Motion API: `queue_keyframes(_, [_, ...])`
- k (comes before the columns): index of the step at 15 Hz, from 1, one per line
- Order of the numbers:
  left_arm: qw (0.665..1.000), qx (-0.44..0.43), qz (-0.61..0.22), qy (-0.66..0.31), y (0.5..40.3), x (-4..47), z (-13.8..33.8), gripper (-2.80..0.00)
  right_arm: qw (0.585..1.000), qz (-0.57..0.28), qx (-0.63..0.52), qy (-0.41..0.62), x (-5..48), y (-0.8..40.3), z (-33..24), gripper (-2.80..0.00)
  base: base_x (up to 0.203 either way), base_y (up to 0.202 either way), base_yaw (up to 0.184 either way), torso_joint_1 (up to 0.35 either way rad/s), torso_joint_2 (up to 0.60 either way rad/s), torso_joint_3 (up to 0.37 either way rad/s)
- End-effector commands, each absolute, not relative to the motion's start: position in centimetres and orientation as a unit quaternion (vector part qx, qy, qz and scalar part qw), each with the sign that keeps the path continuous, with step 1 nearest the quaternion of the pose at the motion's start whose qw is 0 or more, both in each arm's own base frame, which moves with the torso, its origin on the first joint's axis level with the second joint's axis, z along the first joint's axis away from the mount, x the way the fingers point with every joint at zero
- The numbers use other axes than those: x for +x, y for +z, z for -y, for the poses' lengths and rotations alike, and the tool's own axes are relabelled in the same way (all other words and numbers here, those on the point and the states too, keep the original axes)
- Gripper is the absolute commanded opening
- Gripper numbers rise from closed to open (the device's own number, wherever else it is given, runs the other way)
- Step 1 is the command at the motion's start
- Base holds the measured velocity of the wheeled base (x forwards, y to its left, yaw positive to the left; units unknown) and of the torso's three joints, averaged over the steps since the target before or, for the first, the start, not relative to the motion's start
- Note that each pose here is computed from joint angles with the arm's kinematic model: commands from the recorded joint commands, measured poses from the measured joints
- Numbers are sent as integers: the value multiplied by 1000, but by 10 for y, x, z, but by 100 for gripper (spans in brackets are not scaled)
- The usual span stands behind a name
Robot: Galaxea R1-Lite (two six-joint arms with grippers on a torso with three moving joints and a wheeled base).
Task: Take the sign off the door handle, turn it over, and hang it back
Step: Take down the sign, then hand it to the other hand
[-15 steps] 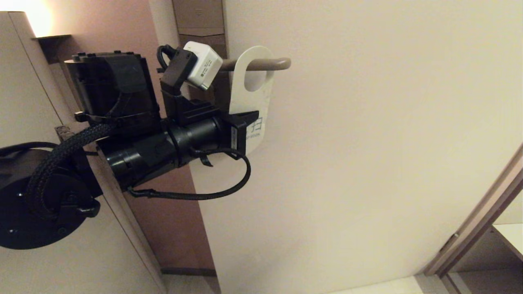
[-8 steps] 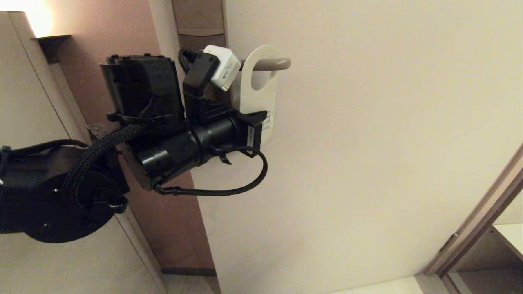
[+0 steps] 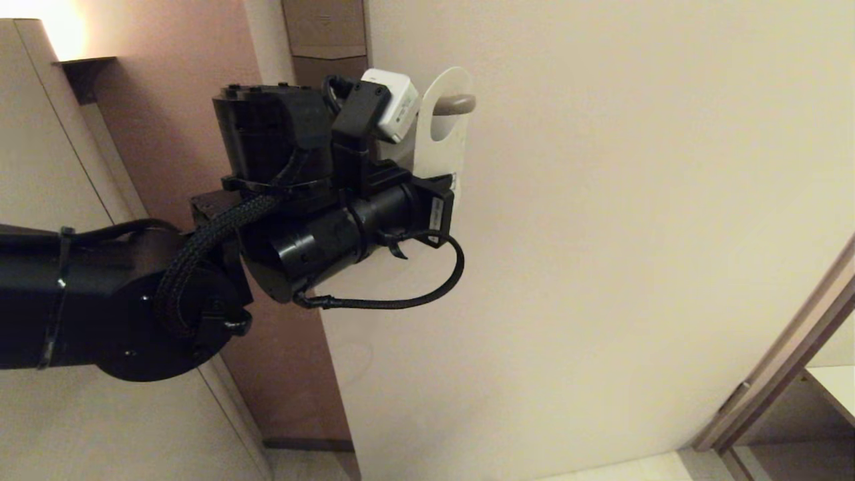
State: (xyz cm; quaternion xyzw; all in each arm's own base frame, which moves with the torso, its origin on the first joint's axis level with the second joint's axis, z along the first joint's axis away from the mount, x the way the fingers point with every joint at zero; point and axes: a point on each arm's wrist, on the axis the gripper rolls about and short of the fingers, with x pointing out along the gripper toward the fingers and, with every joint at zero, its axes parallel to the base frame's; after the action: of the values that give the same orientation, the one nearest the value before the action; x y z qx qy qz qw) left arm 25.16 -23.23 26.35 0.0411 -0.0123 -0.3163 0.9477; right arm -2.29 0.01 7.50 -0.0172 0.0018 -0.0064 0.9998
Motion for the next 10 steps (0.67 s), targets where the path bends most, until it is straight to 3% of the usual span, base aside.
queue_keyframes(1, [947,41,12,-317,262,256,237,-280,1000,-2,-18,-6,-23,75,0,-280,0,0,0,0,0,0])
queue_keyframes(10, [934,37,22,-354,265,242,263,-280,1000,-2,-18,-6,-23,75,0,-280,0,0,0,0,0,0])
